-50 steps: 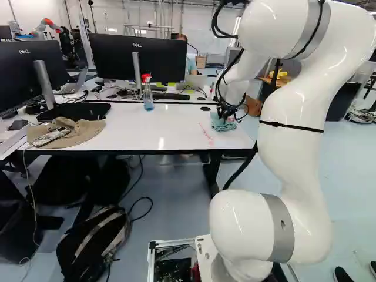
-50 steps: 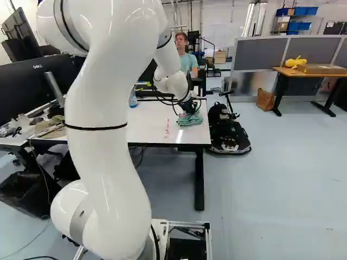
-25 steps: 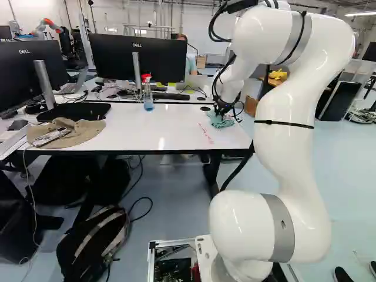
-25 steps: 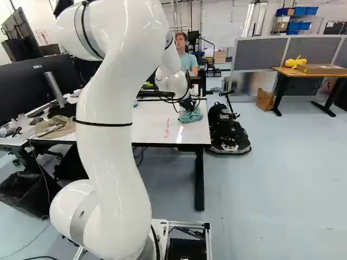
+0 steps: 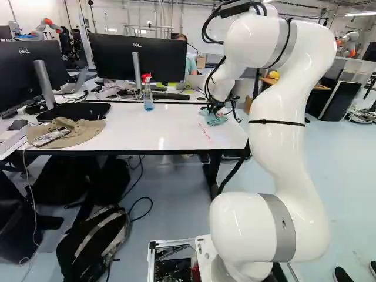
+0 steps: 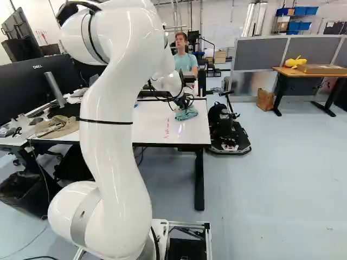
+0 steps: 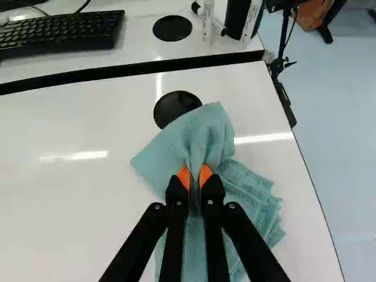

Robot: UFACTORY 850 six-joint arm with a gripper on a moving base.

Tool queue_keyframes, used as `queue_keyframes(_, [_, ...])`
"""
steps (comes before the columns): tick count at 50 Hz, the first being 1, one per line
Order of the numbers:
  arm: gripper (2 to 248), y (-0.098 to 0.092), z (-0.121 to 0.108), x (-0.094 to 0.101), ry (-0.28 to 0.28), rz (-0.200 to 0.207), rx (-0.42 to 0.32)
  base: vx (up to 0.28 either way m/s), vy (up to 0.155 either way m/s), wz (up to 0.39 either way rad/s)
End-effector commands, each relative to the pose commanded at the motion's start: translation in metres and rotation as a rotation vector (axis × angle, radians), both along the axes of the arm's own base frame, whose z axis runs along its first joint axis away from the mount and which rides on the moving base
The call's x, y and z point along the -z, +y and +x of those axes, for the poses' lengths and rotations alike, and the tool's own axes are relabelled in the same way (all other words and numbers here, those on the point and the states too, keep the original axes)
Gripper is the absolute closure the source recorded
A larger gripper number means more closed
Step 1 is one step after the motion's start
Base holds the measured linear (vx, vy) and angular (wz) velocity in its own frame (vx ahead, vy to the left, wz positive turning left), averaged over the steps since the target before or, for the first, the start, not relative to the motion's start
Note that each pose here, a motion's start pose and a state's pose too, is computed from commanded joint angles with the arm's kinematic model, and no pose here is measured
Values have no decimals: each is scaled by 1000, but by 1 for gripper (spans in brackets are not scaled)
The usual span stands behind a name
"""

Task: Clean the table with the green towel

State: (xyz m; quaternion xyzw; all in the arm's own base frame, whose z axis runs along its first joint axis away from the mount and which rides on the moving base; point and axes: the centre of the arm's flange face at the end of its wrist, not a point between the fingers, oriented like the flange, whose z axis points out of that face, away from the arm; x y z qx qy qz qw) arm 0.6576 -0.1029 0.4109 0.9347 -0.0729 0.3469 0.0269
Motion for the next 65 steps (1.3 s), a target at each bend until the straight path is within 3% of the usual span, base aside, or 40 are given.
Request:
queue_keyframes(16, [212,27,5,0,-1,0,-41,0,0,0])
queue_keyframes(34, [212,47,-19,-2,19,2,-68,0,0,0])
queue_keyframes(53, [212,49,-53,-5,44,5,-65,0,0,0])
queue_keyframes(65, [212,38,-72,-6,55,7,-45,0,0,0])
